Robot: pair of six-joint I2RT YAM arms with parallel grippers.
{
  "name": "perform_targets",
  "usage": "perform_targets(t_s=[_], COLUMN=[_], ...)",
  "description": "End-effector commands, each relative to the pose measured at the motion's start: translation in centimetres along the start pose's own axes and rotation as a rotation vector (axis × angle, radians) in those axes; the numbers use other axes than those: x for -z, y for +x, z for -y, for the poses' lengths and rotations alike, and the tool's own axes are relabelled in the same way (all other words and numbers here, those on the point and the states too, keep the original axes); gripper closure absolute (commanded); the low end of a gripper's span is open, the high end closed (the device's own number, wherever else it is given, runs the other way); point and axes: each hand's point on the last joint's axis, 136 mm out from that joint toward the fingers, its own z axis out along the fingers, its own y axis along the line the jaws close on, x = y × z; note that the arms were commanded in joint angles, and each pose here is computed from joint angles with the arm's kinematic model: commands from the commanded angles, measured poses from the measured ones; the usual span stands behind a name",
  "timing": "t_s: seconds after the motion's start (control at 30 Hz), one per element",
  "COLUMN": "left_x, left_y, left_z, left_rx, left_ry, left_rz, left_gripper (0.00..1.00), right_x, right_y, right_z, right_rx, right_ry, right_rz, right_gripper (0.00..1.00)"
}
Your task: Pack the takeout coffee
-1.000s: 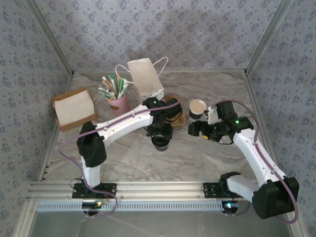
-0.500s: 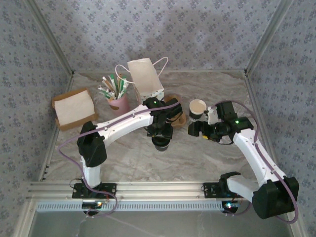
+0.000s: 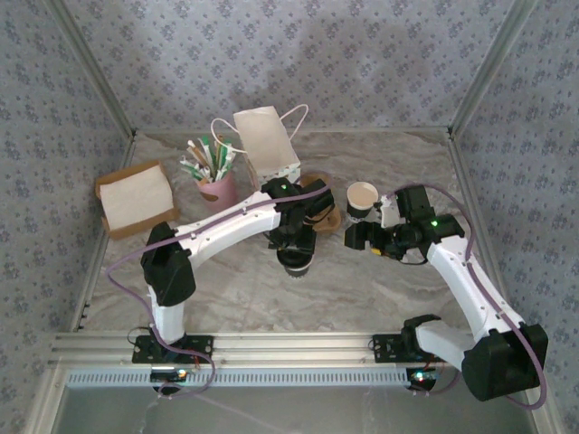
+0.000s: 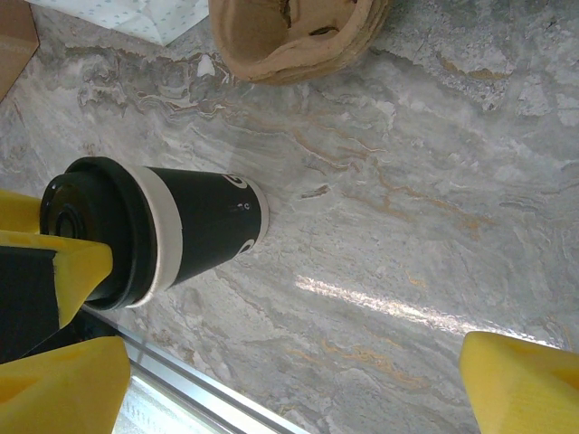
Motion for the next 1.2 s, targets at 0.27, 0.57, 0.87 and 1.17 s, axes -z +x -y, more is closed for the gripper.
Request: perform_targets(t_s=[0.27, 0.57, 0.87, 1.17], left_x=[2.5, 1.0, 0.4, -0.2], left_y=[-0.7, -0.4, 0.4, 0.6], left_z=[0.2, 0.8, 0.2, 0.2], left_rx=[0.001, -0.007, -0.005, -0.008], left_ry=[0.035, 0.044, 0.010, -0.005], left_rz=[0.056, 0.020, -0.005, -0.011], left_gripper=[0.40, 0.40, 0.40, 0.40], right_x=[-0.1, -0.1, -0.2, -0.2], right_y=[0.2, 0.2, 0.2, 0.3], right_z=[0.0, 0.1, 0.1, 0.1], right_rx=[0.009, 0.010, 0.010, 0.010], right_ry=[-0.010, -0.009, -0.009, -0.009], right_rz=[-0.011, -0.010, -0.011, -0.010], right_gripper=[0.04, 0.04, 0.04, 0.04])
